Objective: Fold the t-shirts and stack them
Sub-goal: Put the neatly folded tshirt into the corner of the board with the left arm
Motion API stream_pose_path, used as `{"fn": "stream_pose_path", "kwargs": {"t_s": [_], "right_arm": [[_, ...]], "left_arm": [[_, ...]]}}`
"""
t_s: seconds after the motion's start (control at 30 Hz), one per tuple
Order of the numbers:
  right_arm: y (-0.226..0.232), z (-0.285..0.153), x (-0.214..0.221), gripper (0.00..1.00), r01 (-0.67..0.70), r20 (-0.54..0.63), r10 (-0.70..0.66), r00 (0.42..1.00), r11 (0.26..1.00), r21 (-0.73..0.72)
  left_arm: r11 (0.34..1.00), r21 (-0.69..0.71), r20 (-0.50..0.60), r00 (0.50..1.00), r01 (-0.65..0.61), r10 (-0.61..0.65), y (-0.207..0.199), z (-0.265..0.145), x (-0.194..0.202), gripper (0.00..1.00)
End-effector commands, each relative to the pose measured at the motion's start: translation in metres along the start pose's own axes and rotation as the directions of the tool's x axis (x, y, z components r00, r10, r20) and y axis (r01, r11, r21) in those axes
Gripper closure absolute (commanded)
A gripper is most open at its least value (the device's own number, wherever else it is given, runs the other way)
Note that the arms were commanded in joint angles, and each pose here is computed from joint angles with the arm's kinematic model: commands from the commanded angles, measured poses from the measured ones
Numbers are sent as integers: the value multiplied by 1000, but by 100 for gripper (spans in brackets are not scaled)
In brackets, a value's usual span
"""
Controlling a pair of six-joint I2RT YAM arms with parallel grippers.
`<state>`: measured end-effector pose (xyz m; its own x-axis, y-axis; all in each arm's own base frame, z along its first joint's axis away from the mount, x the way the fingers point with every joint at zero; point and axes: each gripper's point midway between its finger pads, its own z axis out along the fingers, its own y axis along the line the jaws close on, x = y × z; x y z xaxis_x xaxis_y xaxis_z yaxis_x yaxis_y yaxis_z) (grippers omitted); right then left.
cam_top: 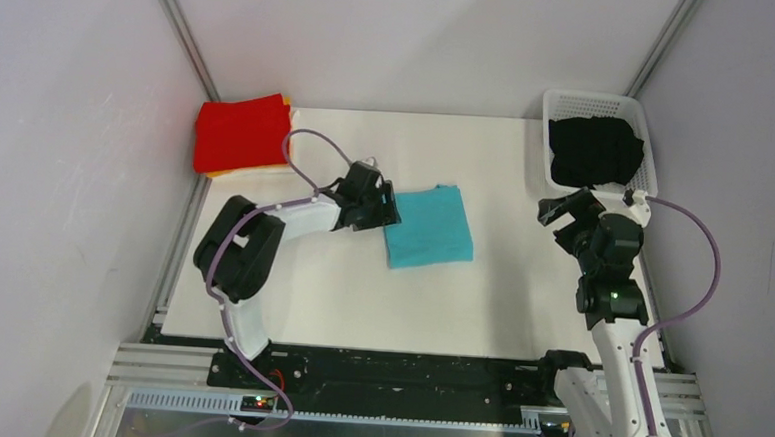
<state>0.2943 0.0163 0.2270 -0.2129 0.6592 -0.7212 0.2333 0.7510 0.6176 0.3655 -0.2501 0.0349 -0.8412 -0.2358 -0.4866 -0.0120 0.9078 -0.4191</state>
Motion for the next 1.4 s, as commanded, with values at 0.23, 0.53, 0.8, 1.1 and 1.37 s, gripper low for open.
{"fn": "stream_pose_path", "kwargs": {"t_s": [0.23, 0.53, 0.8, 1.1, 1.37], "right_arm": [[-19, 12, 4, 1, 9, -6, -9, 1000, 996, 86], [-22, 14, 5, 1, 24, -10, -23, 1000, 995, 100], [-14, 12, 8, 1, 25, -31, -23, 999, 998, 52], [0, 4, 8, 0, 9, -39, -9, 999, 1000, -14], [-6, 10, 7, 1, 8, -30, -8, 1000, 1000, 17]], "left_arm": [[989, -143, -38, 999, -40, 34, -5, 30, 41, 54], [945, -299, -3, 991, -131, 137, 1, 17, 13, 98], [783, -497, 33, 894, -374, 447, 33, -24, -66, 100], [605, -663, 15, 800, -441, 600, 71, -26, -176, 100], [431, -748, -45, 688, -504, 724, 75, -45, -255, 100]]}}
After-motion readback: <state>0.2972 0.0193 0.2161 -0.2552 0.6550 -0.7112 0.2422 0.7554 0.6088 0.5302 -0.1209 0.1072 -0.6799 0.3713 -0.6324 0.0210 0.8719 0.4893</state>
